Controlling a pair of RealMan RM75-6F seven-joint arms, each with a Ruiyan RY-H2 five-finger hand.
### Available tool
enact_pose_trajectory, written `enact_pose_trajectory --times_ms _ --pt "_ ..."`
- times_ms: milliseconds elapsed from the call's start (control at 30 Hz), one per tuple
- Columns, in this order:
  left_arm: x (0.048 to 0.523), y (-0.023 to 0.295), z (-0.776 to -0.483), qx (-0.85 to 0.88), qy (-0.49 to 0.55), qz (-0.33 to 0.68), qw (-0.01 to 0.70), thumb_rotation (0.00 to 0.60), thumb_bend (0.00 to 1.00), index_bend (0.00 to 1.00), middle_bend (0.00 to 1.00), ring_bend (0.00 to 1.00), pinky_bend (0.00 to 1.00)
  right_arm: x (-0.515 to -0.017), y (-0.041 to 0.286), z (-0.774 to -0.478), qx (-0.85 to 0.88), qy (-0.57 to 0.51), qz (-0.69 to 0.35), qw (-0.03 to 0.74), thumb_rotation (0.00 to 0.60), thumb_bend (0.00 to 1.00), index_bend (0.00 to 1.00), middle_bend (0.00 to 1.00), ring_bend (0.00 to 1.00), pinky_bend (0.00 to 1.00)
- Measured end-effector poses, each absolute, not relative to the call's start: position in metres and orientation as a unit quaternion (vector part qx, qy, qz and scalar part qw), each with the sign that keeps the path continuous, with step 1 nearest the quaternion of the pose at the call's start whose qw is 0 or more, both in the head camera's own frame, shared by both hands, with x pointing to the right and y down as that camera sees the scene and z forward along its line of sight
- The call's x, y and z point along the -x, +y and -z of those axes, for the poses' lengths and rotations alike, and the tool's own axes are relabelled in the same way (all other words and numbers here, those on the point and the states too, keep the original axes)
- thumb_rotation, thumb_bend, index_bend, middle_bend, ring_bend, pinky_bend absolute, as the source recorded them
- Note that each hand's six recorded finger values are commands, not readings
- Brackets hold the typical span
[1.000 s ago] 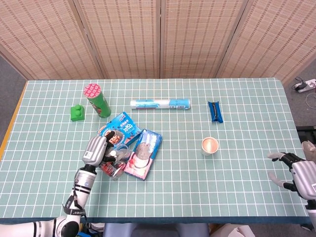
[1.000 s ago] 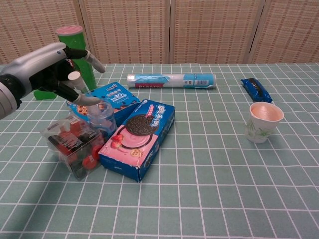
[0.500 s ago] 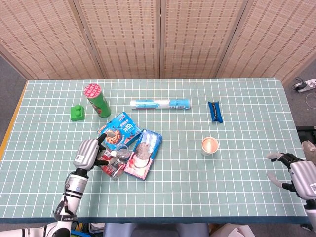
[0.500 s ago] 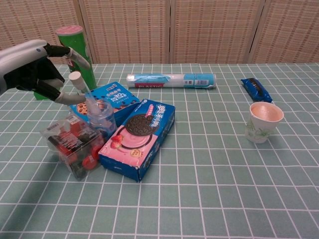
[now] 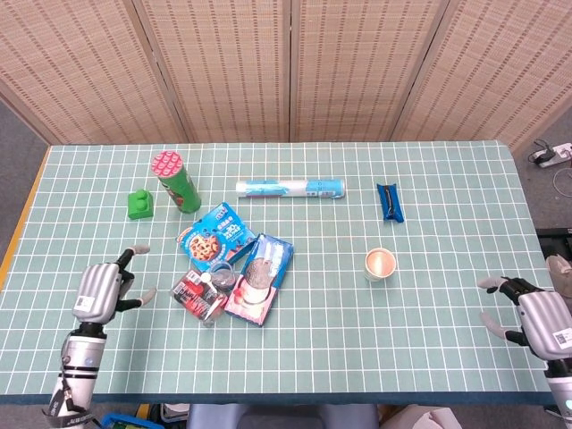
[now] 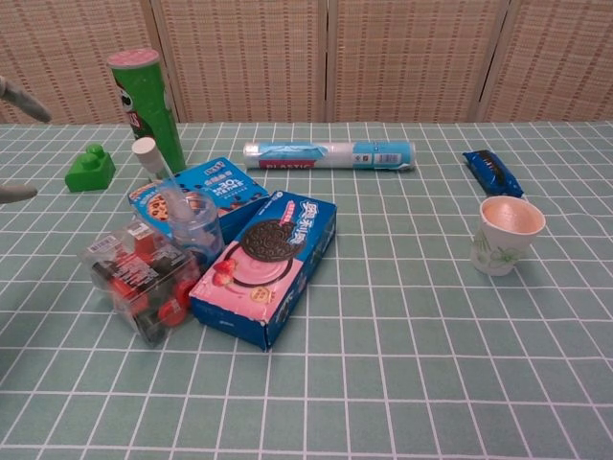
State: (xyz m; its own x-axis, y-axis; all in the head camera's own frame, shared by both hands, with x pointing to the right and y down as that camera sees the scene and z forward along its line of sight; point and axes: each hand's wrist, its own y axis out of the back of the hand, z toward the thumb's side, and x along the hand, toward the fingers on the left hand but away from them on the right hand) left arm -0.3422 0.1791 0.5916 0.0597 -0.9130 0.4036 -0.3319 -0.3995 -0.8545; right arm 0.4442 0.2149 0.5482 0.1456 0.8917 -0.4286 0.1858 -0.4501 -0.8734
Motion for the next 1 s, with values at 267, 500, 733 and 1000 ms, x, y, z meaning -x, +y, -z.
enact_pose_trajectory --times_ms 267,500,733,1000 --pt "0.396 0.199 -0.572 0.625 0.481 0.519 0.329 0.6 0.08 0.37 1.0 0.93 1.0 -0.439 0.216 -0.557 0.673 -0.386 -0.531 0.341 0.6 0.21 0.37 0.44 0.39 0.6" --pt "0.427 0.223 -0.567 0.604 0.421 0.569 0.365 0.6 0.09 0.37 1.0 0.9 1.0 -0.436 0.217 -0.561 0.67 -0.38 -0.538 0.342 0.6 0.21 0.37 0.44 0.39 0.6" --pt "0.431 0.233 -0.573 0.609 0.381 0.573 0.395 0.6 0.09 0.37 1.0 0.88 1.0 -0.434 0.216 -0.565 0.667 -0.376 -0.545 0.343 0.6 0.21 0.37 0.44 0.39 0.6" --pt "0.426 0.238 -0.583 0.622 0.374 0.561 0.399 0.6 0.09 0.37 1.0 0.88 1.0 -0.437 0.216 -0.564 0.667 -0.379 -0.544 0.339 0.6 0.21 0.37 0.44 0.39 0.6"
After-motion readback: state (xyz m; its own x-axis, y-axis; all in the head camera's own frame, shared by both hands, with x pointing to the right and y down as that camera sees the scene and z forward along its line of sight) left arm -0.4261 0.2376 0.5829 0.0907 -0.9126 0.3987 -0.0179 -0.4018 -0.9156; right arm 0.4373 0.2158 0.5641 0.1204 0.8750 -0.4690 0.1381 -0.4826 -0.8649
